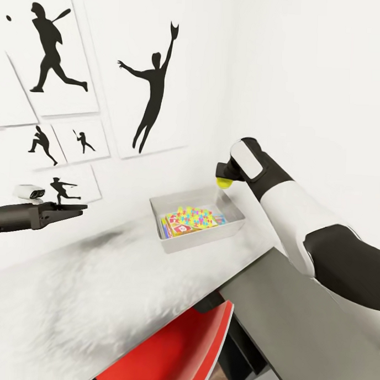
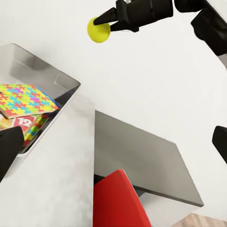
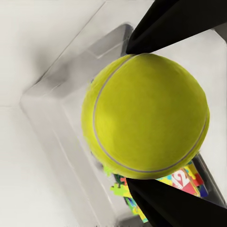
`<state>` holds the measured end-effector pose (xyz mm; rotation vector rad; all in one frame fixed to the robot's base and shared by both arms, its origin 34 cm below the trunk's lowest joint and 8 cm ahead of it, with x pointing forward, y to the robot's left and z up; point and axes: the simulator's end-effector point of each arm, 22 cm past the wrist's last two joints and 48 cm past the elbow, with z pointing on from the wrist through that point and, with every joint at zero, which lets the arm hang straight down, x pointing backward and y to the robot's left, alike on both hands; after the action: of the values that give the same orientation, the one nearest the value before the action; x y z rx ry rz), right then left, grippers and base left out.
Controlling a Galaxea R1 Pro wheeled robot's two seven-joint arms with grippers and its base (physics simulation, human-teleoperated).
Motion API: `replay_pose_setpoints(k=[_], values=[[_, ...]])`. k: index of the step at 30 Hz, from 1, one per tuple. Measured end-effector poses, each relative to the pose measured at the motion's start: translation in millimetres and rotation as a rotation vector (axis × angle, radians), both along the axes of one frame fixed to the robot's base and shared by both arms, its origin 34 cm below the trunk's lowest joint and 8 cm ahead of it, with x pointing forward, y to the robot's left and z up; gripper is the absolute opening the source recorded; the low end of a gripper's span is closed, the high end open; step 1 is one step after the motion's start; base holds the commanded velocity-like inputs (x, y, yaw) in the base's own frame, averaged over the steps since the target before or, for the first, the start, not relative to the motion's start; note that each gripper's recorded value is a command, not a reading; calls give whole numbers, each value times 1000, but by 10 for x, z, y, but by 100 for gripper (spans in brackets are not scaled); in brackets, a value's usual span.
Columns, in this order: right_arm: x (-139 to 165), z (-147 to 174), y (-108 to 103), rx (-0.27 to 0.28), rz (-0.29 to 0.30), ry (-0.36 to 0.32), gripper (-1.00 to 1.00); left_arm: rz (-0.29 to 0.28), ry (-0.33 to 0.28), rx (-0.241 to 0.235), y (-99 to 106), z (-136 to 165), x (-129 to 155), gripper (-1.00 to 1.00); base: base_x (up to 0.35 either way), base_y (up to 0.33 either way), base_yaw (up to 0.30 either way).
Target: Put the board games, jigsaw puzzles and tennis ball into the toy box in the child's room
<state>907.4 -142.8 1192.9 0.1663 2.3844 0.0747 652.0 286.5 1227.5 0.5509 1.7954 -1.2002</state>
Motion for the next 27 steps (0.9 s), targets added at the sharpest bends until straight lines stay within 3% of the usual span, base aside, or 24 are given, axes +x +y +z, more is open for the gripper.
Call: replay_pose_setpoints(k=[6,27], values=[[71,94,-18,-3,-2,-16,-100,0,10,0,0,-54,22,100,0,0,0],[141,-191,-66,-2,-9,21,-100,-5,44,-2,-24,-249,93,100,40,0,0]])
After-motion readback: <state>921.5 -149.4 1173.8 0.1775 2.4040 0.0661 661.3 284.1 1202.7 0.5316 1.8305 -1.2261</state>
